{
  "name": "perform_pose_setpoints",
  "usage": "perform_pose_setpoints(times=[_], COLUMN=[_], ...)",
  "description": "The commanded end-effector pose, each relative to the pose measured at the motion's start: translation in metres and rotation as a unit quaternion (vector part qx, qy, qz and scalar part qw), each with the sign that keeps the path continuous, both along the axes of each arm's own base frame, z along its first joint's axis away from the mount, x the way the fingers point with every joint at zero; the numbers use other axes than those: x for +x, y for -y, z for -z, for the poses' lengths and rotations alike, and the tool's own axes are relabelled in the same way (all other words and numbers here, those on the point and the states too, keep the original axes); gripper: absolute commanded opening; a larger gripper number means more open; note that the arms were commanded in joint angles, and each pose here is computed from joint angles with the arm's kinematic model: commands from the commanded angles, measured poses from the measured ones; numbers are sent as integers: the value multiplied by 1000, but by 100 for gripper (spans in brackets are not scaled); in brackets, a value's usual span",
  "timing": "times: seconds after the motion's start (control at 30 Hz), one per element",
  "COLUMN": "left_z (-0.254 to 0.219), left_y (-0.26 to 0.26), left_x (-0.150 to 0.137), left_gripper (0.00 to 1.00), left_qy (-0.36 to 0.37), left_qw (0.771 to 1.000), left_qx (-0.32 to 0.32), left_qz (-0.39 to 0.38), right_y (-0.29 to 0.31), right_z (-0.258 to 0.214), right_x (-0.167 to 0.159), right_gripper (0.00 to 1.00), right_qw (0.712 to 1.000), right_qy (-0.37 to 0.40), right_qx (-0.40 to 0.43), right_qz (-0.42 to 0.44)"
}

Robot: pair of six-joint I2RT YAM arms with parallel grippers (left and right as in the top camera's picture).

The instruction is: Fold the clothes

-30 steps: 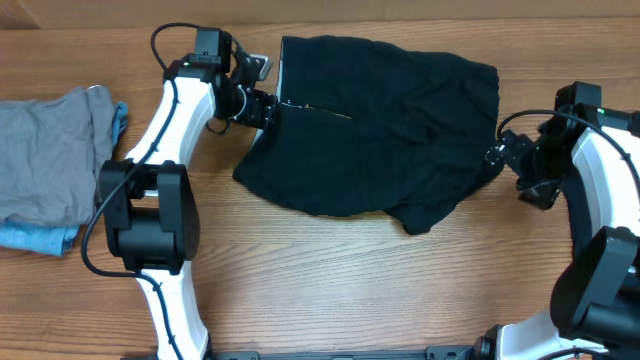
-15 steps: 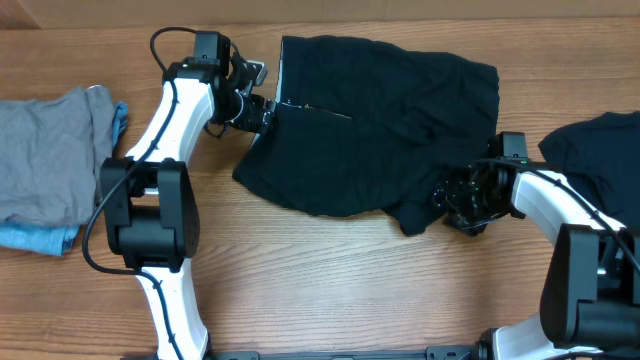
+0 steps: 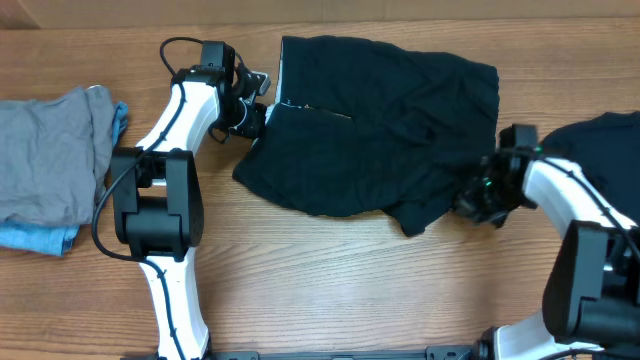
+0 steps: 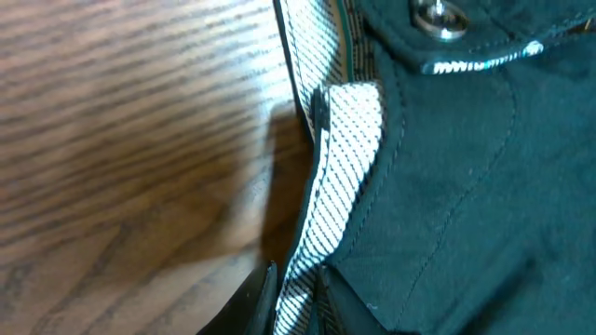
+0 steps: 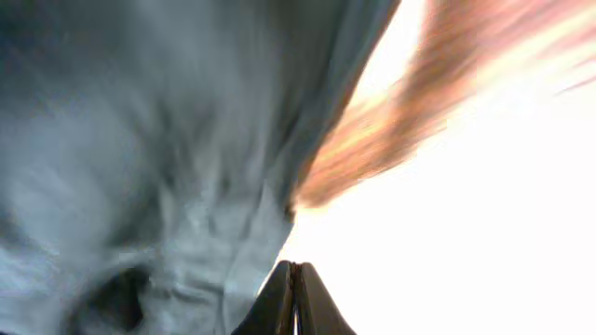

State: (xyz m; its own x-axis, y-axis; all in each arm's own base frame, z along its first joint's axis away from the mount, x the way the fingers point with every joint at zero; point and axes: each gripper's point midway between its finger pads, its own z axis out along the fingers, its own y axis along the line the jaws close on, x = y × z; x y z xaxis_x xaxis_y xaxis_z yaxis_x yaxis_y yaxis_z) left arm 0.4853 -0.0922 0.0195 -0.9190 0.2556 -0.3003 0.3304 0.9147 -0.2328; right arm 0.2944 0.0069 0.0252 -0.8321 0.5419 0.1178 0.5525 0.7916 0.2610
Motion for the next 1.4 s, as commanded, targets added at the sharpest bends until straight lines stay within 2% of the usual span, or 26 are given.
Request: perform_pose_setpoints(times=[0.0,0.07,0.1,0.17,0.27,0.3,0.33,0.4,0.57,0.67,0.77,0.93,0.97,1.07,1.1,1.27,1.37], left_z=[4,3,3,3,3,3,3,3,5,1,-10,-2,-2,-2,-2,1,1], left_y=[3,3,3,3,3,3,3,3,3,15,26,11,12,10,11,3,2], left_x=[0,1,1,1,1,1,1,1,-6,-14,-18,-29,-30,-30,-30,-24,-23], left_gripper=[22,19,13,10,13,24,42,58,63,61,44,47,43,7,4,4,4], left_qy=[-1,0,0,1,0,1,1,1,-15,-31,-34,-57,-58,-60,-59,-47,-44], left_qw=[1000,1000,1000,1000,1000,1000,1000,1000,1000,998,996,998,998,998,998,999,999], left_qx=[-8,-10,-10,-10,-10,-10,-9,-10,-8,-45,-82,-35,-35,-35,-35,-11,-9], left_qz=[3,3,3,3,3,3,3,3,3,12,20,17,17,15,16,11,14], right_y=[27,22,14,-6,-27,-37,-44,-60,-79,-78,-76,-75,-75,-73,-70,-50,-13], right_z=[-21,-29,-31,-38,-40,-35,-31,-25,-8,6,9,10,10,11,12,31,39], right_x=[18,22,24,34,38,36,34,31,24,16,15,18,18,17,16,4,0], right_gripper=[4,4,4,4,4,4,4,4,4,4,4,4,4,4,4,4,4], right_qw=[998,998,999,998,993,990,988,982,976,976,977,977,976,977,978,985,986], right_qy=[19,24,28,55,79,87,89,98,107,105,105,110,111,107,104,76,46], right_qx=[-60,-56,-35,24,67,65,66,65,60,55,49,43,43,37,30,-24,-128], right_qz=[2,-15,-18,-22,-58,-89,-107,-147,-179,-180,-180,-180,-180,-180,-179,-151,-100])
